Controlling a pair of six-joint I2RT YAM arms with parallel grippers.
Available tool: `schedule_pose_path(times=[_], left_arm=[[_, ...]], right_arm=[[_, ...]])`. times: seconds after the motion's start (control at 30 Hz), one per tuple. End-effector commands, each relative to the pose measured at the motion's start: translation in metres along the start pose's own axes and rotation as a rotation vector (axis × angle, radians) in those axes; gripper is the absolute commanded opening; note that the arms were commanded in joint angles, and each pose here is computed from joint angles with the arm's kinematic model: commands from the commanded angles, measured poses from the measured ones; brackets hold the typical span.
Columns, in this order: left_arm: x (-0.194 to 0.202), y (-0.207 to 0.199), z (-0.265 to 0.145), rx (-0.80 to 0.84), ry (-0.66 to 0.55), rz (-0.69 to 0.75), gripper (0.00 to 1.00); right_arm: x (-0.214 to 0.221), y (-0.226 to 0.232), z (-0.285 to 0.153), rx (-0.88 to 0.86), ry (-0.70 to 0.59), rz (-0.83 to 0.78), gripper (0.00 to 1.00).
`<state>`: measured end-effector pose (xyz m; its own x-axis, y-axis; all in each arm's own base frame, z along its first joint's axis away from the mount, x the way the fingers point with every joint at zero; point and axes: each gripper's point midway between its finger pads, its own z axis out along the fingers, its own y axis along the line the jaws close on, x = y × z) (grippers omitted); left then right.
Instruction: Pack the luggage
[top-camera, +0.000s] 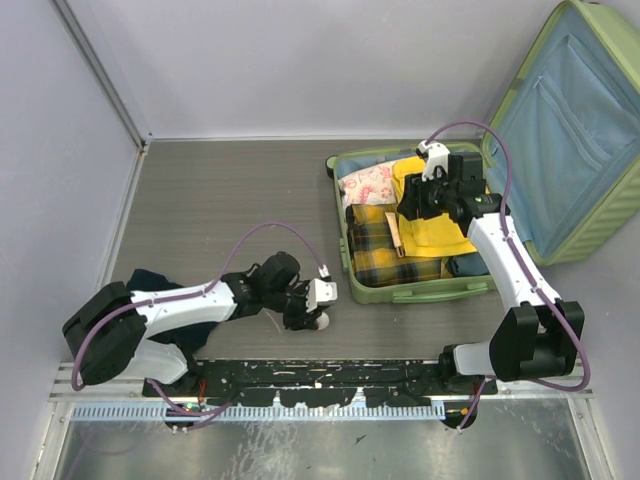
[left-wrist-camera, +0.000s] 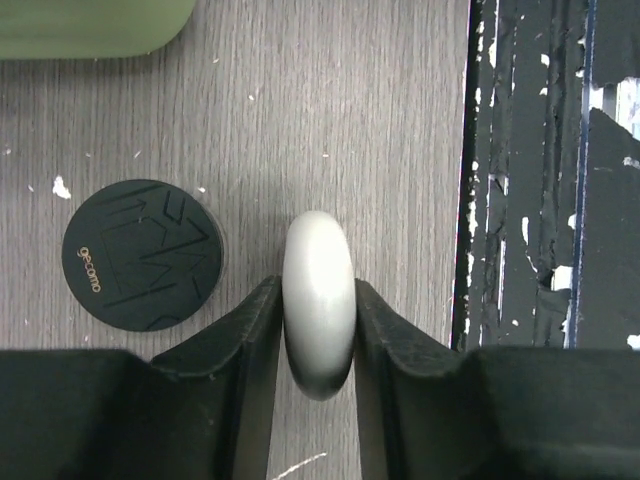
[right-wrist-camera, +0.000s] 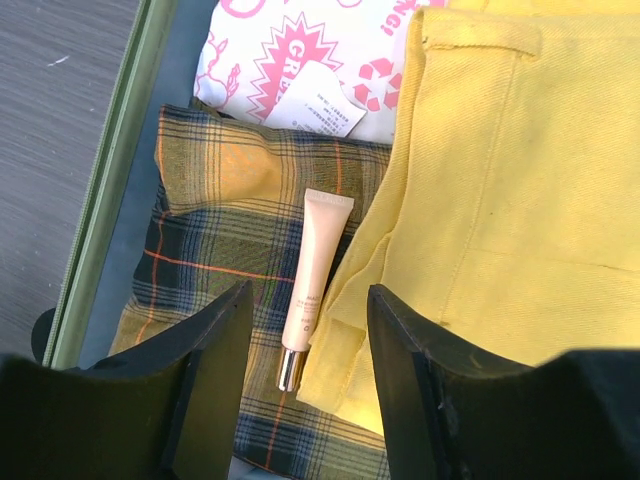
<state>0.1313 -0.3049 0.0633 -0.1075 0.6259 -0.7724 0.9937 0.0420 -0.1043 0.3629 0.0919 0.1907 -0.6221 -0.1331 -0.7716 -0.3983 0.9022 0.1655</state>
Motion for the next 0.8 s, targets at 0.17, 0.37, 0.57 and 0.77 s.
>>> schedule_pose_path(times=[0.17,0.37,0.57,0.77], left_arm=[[-0.07,-0.013,-0.032,0.077,-0.103,0.096,0.13],[-0.136,0.005,-0.048,0.052,-0.134,0.157,0.09],[-0.197,0.039,-0.026,0.064,-0.126,0.035,0.11],[-0.215,0.073,0.004,0.121,-0.105,-0.107,0.12]], right_arm=[[-0.019,-0.005,-0.022,0.005,-0.091,0.024,0.55],[-0.023,-0.013,-0.03,0.011,-0.113,0.072,0.55],[-0.03,-0.029,-0.038,0.044,-0.144,0.107,0.55],[-0.029,-0.033,-0.04,0.052,-0.141,0.114,0.56]])
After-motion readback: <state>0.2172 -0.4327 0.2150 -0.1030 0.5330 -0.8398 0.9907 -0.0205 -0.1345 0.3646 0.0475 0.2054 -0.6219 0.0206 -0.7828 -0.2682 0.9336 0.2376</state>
